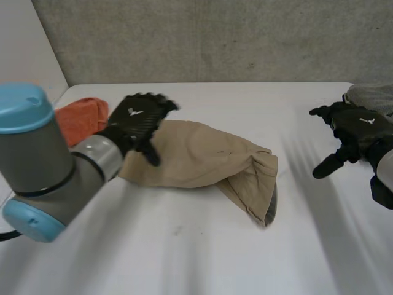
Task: Fold the laundry.
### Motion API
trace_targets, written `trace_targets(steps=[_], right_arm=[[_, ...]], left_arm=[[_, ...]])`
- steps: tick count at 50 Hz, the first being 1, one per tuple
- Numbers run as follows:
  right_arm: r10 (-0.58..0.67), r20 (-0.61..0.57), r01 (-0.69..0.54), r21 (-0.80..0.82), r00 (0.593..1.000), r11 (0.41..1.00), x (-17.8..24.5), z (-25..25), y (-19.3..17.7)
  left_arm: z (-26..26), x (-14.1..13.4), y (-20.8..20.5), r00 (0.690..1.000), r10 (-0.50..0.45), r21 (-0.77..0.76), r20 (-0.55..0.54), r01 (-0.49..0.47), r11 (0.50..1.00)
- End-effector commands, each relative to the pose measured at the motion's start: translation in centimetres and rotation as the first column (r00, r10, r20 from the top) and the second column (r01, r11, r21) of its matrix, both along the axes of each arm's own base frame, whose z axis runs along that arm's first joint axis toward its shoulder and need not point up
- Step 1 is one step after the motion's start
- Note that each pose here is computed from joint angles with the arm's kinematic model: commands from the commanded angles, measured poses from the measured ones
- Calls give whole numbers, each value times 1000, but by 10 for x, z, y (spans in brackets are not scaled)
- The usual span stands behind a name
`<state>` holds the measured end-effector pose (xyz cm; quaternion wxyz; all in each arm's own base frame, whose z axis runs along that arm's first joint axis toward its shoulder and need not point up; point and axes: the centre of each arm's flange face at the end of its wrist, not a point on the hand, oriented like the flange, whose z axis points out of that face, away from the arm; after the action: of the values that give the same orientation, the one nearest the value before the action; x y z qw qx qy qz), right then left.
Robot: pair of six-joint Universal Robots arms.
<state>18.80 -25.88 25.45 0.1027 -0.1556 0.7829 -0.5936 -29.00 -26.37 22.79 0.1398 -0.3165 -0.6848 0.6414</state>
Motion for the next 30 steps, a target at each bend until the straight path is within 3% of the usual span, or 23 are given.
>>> trace_targets(steps=[1, 4, 8, 12, 21, 25, 30], right_arm=[[108, 94, -113, 46, 990, 993, 40, 20, 28], [146, 72, -151, 70, 987, 986, 62, 9, 35], [141, 15, -142, 100, 990, 985, 86, -14, 32], [122, -32, -118, 96, 992, 988, 107, -33, 28], [75, -156, -83, -45, 985, 996, 123, -48, 6], [85, -200, -113, -133, 976, 985, 121, -27, 7], [58, -221, -123, -296, 974, 947, 107, 36, 23]], left_arm=[[-56, 35, -35, 983, 91, 46, 157, -99, 994], [-79, 47, -51, 971, 105, 48, 216, -118, 992], [-101, 43, -61, 967, 45, 54, 251, -61, 997], [-115, 32, -67, 967, -17, 60, 253, 2, 998], [-114, 14, -86, 973, -1, -57, 229, 15, 998], [-67, 15, -81, 980, 59, -165, 189, -28, 986], [15, 23, -44, 992, 95, -312, 84, -65, 948]])
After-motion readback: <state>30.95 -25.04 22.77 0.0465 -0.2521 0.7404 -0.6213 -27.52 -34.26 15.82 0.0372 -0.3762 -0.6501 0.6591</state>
